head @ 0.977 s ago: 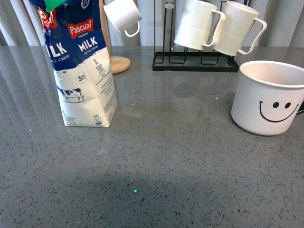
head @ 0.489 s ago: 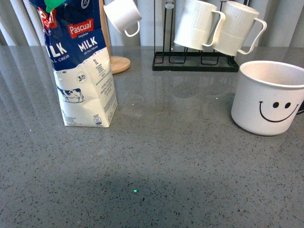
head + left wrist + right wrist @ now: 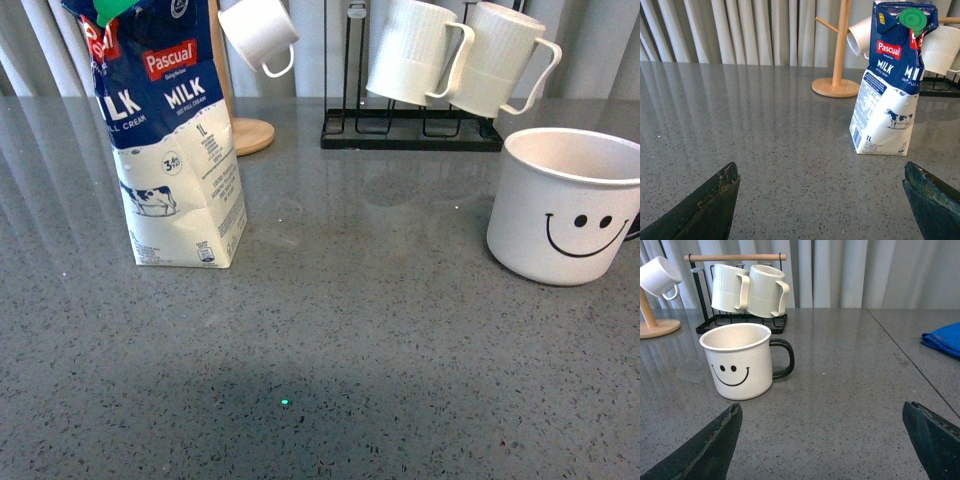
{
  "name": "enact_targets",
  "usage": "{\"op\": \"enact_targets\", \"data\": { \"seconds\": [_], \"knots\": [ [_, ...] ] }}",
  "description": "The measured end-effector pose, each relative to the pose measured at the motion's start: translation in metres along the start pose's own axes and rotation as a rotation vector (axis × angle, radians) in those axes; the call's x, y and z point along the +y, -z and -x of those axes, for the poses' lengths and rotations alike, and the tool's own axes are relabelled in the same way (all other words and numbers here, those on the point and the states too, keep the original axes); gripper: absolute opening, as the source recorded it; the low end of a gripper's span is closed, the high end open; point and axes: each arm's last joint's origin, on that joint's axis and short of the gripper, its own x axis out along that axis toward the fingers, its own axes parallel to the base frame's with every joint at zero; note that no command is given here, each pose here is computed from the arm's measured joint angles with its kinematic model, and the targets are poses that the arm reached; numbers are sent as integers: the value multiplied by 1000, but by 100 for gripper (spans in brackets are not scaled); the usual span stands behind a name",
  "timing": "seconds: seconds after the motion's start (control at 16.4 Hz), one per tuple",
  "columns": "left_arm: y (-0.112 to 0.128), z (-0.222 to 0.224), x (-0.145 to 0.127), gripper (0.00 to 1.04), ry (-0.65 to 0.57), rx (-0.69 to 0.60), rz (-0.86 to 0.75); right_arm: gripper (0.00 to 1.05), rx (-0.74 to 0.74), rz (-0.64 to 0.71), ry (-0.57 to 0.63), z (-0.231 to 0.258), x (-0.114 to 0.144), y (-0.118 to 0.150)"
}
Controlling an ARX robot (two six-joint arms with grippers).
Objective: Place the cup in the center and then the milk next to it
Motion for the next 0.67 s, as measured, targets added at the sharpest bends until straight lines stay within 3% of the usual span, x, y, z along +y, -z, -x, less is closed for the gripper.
{"op": "enact_targets", "data": {
  "seconds": [0.49,0.67],
  "knots": [
    [0,0,0,98,0,0,0,98,0,0,0,0,0,0],
    [0,0,0,98,0,0,0,98,-63,-164,82,-9,-1,-23]
  ]
}}
